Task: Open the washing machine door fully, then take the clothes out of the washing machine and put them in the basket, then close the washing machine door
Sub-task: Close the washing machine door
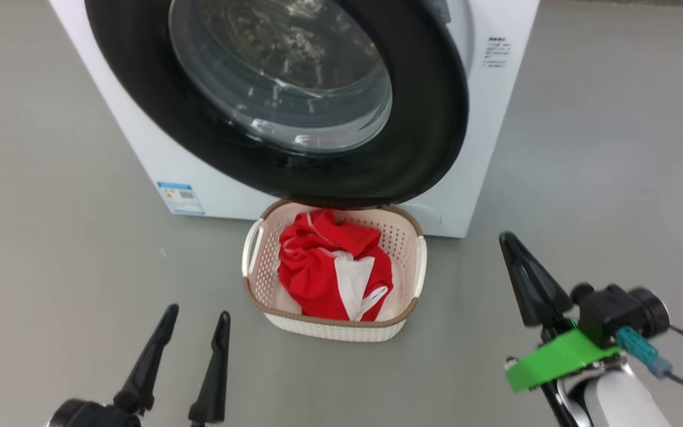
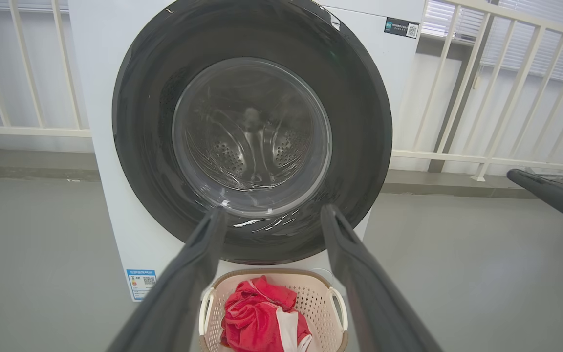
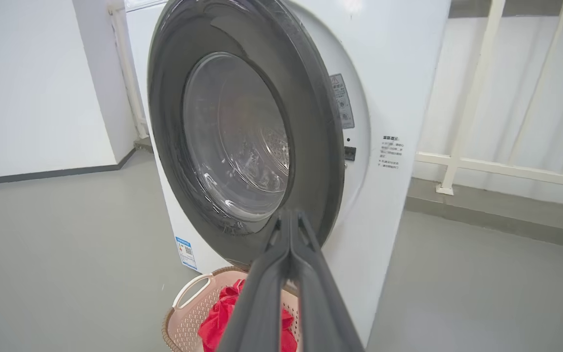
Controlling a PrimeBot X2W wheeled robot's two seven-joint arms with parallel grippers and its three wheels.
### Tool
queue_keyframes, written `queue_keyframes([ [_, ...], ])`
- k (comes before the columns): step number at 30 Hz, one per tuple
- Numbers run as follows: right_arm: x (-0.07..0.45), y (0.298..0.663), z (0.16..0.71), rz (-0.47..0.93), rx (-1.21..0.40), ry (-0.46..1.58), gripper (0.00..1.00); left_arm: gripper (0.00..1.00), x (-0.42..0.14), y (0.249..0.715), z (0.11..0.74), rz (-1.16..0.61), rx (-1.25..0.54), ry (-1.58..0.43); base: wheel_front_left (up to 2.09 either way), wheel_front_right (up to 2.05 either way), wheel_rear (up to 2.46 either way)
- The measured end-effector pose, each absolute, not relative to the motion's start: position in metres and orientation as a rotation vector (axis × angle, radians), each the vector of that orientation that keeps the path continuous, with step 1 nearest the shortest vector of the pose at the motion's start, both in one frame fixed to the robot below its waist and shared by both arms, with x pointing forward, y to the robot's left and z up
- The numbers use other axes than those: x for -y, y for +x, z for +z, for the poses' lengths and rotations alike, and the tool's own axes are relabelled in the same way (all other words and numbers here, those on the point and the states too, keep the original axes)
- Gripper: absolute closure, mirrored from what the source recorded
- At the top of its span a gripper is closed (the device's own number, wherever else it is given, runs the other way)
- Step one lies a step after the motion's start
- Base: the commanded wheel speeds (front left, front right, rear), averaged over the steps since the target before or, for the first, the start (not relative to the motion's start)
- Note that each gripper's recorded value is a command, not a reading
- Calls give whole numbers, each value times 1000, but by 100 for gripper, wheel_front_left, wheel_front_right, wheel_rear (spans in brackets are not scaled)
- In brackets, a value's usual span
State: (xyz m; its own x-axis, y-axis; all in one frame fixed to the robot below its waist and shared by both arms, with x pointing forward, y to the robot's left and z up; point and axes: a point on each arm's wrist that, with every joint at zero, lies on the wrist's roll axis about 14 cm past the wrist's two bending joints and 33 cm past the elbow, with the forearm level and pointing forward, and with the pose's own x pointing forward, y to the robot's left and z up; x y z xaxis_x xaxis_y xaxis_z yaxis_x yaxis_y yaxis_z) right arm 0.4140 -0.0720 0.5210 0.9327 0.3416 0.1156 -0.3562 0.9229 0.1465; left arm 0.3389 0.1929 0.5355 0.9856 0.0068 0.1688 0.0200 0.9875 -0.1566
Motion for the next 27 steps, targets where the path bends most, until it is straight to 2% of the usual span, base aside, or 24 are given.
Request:
queue_keyframes([
  [12,13,475,528,506,109,103,100,0,-202,357,534,19,164,-152,0,0,0],
  [27,-24,550,532,551,140,56,100,0,-216,369,516,70,109,-137,0,0,0],
])
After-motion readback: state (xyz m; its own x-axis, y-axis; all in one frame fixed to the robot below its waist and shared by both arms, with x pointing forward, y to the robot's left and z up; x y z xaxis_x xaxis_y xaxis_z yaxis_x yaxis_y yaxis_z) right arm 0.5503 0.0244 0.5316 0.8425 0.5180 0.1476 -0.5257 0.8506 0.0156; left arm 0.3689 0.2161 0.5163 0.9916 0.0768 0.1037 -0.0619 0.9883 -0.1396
